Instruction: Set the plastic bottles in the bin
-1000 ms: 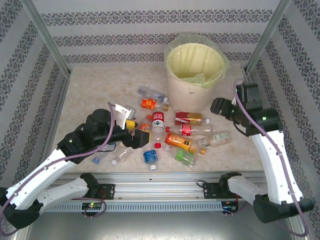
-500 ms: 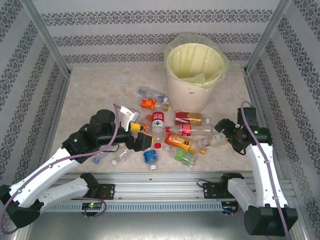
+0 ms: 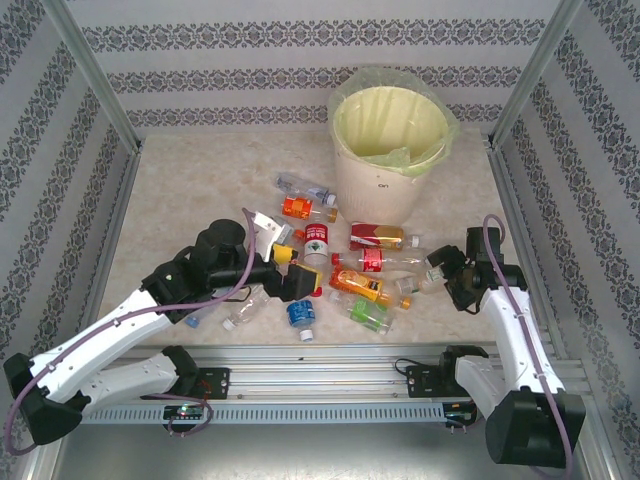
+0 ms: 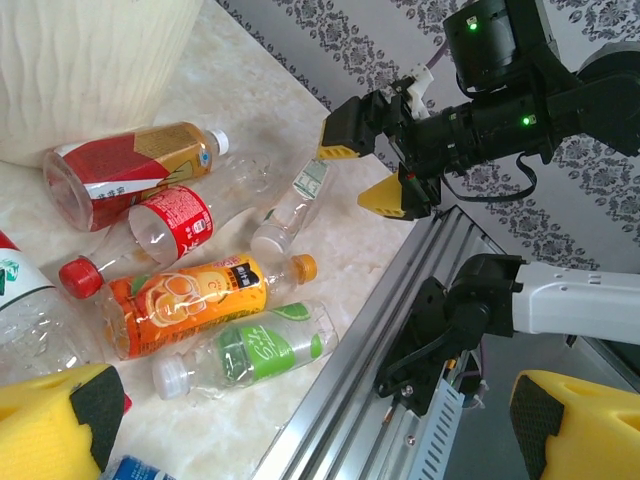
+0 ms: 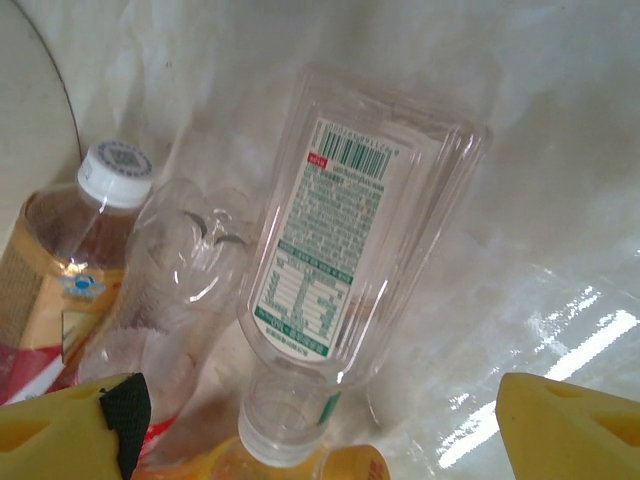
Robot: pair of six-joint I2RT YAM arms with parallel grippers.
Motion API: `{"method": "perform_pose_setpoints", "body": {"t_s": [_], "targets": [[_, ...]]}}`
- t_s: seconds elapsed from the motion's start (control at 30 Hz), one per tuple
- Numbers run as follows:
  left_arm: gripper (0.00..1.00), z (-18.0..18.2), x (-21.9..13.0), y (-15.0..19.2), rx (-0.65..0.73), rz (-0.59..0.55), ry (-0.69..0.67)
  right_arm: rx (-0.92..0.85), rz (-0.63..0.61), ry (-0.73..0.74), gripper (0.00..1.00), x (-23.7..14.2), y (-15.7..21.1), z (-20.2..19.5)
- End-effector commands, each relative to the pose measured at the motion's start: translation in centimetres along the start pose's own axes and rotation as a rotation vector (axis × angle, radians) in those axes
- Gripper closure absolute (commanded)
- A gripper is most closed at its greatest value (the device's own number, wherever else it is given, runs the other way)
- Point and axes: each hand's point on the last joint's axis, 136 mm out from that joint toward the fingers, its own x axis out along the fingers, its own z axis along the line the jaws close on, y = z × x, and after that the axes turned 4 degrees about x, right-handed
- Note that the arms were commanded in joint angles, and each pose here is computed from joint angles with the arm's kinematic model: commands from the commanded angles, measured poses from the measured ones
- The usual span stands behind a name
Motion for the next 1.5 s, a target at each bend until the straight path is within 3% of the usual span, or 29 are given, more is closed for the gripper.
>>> {"method": "perform_pose_setpoints", "body": {"t_s": [0.0, 0.3, 0.9, 1.2, 1.47], "targets": [[0.0, -0.3, 0.1, -1.1, 0.032, -0.052, -0.003, 0.078, -0.036, 0.011, 0.1, 1.0, -1.1, -0.3], [0.0, 0.1, -0.8, -2.1, 0.059, -0.113, -0.049, 0.125, -0.024, 0.036, 0.11, 3.7, -1.7, -0.8], [0.0, 0.2, -1.4, -1.8, 0.049, -0.12, -0.058, 0.138, 0.04, 0.102, 0.19, 8.8, -2.4, -0.8], [0.0, 1.8, -1.6, -1.5, 0.027, -0.151, -0.136, 0.071, 0.005, 0.044, 0.4, 7.6, -3.3, 0.7], [0.0, 3.5, -2.1, -1.7, 0.01, -0.178, -0.229, -0.083, -0.058, -0.02, 0.43, 5.2, -4.6, 2.7]]}}
